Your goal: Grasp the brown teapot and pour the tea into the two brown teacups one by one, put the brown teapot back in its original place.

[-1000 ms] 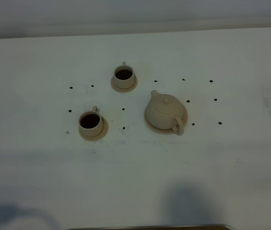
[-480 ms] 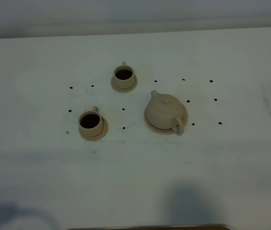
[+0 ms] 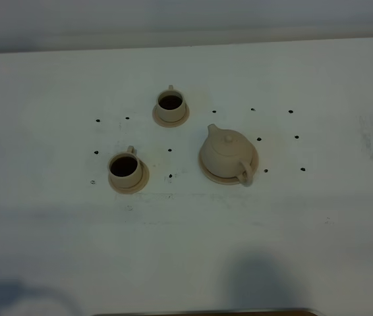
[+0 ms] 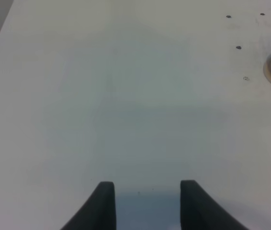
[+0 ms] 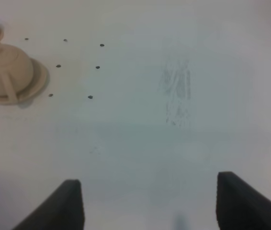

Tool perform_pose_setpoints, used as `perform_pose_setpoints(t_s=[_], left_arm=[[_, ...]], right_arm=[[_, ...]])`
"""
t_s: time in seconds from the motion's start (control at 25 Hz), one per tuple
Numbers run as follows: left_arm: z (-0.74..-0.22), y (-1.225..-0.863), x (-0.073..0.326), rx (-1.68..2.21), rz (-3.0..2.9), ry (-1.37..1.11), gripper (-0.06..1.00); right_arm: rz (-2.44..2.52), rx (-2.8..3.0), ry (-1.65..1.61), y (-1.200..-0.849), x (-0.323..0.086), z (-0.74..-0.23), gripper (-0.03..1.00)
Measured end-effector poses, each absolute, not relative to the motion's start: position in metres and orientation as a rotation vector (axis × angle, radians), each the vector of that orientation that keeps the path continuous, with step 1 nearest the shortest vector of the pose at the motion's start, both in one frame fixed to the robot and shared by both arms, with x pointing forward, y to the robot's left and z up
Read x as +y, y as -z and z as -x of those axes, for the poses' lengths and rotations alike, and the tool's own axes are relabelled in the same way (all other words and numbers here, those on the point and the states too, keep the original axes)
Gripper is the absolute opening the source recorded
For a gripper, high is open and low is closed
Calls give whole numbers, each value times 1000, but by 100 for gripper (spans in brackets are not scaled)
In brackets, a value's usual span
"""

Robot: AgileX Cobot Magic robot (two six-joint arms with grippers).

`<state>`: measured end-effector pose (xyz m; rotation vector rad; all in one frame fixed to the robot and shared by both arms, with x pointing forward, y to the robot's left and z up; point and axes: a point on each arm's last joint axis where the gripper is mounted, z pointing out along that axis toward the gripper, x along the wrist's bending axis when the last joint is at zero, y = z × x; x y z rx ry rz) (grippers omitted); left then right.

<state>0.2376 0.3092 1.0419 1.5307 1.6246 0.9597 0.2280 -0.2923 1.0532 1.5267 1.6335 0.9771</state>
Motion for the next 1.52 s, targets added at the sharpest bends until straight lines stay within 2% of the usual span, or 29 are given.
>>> perform_pose_setpoints(t_s=[1.52], left_arm=[[-238,-1042,307,1647,-1479,-901,31]], right_arm=[[-1526,1634,-977,-1053,-292,-228,58]])
